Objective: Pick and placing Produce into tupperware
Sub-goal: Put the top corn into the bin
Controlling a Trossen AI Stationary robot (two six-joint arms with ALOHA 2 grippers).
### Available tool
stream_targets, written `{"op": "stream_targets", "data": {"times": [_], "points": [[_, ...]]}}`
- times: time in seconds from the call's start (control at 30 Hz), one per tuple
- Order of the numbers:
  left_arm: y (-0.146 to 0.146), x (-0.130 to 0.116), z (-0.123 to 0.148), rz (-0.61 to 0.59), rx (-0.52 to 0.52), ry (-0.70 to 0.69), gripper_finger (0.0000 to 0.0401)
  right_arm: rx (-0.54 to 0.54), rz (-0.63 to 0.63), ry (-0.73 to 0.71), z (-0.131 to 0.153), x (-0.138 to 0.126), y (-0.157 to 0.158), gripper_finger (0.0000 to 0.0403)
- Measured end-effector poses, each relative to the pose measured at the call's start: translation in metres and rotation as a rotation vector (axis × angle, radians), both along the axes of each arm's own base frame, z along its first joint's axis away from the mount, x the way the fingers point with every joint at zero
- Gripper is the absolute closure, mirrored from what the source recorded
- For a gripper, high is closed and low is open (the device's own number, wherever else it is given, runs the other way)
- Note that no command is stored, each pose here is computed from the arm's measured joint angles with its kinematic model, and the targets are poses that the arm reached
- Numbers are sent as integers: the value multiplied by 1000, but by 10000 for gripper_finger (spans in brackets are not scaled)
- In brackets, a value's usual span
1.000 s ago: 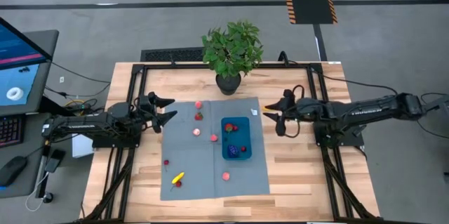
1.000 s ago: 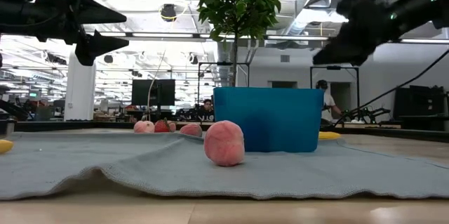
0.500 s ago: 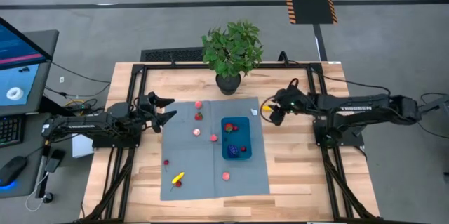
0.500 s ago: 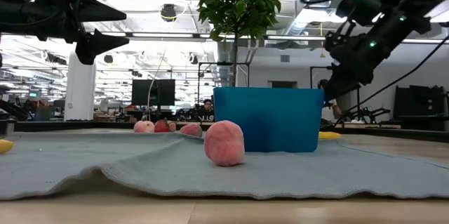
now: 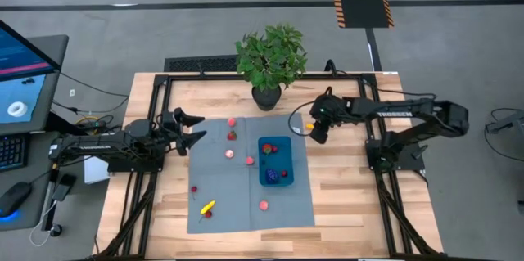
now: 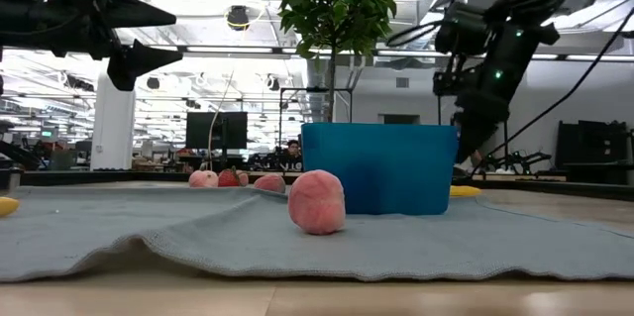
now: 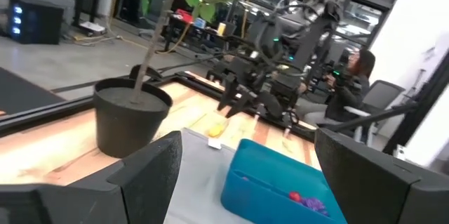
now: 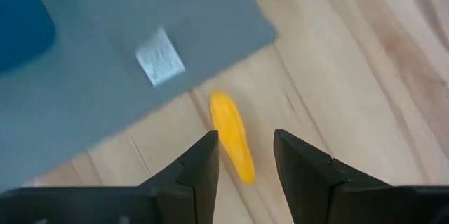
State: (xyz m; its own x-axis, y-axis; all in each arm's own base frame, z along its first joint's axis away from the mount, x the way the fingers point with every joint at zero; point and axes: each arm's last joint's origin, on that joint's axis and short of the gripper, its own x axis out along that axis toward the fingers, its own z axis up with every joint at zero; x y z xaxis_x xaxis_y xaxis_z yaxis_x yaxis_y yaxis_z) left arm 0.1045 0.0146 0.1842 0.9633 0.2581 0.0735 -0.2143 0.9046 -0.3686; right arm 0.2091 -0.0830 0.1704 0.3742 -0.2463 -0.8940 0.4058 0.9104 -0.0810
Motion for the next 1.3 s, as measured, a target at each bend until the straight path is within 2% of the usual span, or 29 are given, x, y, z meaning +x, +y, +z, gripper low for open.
{"op": "stream_targets", "data": {"times": [0.13, 0.4, 0.93, 1.07, 1.3], "points": [[0, 0, 0, -4, 0, 0, 85, 24, 42, 97, -5, 0, -3, 244], [0, 0, 1, -4, 0, -9, 85, 49, 54, 156, -15, 1, -12, 243], [0, 0, 1, -6, -11, -11, 85, 68, 80, 162, -35, 11, -19, 245], [0, 0, 1, -6, -14, -12, 85, 83, 91, 150, -35, 12, -19, 270], [0, 0, 1, -6, -14, -12, 85, 118, 116, 132, -35, 12, -19, 365]]}}
